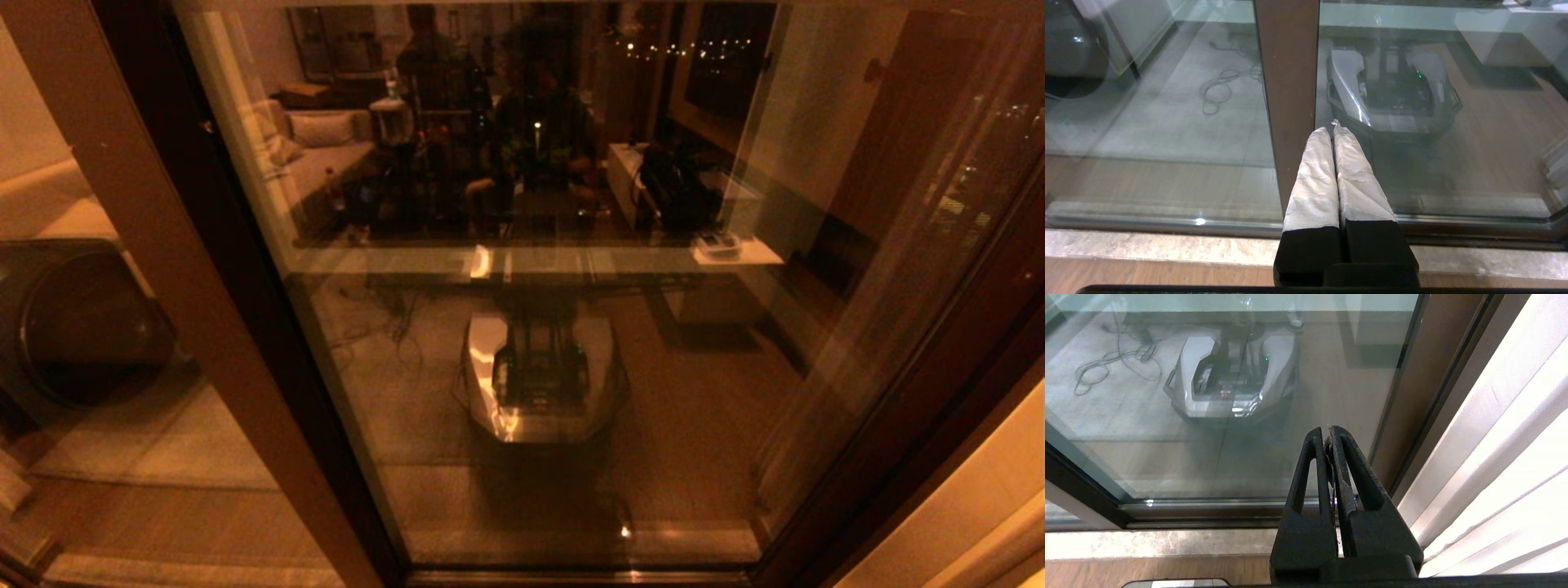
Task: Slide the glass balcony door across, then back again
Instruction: Open the slid door
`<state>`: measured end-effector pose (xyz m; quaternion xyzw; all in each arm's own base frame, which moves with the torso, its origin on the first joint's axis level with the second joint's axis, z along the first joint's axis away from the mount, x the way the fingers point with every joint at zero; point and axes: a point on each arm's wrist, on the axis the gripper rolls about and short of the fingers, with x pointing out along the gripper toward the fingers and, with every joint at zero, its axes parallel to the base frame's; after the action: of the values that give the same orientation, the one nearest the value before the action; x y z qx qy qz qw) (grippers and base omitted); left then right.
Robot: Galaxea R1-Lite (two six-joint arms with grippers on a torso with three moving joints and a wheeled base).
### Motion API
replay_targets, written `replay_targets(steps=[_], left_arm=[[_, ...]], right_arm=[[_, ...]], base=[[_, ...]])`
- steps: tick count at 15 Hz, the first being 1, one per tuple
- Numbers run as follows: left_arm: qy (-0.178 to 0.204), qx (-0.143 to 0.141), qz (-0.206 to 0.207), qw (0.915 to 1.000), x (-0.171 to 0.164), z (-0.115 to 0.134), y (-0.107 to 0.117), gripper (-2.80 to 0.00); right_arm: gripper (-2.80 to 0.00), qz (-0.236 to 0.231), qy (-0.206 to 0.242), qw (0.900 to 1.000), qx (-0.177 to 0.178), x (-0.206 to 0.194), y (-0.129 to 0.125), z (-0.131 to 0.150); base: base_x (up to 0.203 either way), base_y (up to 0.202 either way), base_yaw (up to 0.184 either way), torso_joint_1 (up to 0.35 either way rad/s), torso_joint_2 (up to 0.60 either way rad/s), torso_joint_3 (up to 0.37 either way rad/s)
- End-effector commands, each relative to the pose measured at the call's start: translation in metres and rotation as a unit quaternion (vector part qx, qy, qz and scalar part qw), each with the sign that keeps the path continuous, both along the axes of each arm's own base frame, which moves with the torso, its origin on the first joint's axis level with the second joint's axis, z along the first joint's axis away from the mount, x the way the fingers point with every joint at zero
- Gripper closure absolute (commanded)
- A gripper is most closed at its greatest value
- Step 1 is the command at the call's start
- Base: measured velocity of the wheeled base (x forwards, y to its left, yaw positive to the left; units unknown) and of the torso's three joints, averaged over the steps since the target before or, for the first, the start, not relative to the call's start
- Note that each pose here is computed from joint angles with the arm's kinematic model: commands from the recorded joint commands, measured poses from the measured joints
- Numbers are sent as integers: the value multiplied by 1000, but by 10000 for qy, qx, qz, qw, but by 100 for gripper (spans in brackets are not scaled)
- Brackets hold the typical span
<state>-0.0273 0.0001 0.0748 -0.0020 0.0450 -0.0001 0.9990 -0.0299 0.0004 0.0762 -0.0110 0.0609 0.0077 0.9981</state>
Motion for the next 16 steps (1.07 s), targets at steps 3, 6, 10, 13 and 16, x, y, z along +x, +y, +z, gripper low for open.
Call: replay_targets(steps=[3,6,10,13,16], left_arm=[[3,-2,2,10000,0,0,0,0],[3,-2,2,10000,0,0,0,0],[3,-2,2,10000,0,0,0,0],[3,-2,2,10000,0,0,0,0],[3,-2,2,10000,0,0,0,0]], right_arm=[[0,-107,-31,9999,-8,-1,0,2],[0,89,-221,9997,63,-3,0,41],[0,390,-252,9987,226,13,2,112],[0,744,-1041,9918,-12,-4,2,143],[0,393,-864,9951,276,26,1,192]], base=[[0,0,0,0,0,0],[0,0,0,0,0,0],[0,0,0,0,0,0],[0,0,0,0,0,0],[0,0,0,0,0,0]])
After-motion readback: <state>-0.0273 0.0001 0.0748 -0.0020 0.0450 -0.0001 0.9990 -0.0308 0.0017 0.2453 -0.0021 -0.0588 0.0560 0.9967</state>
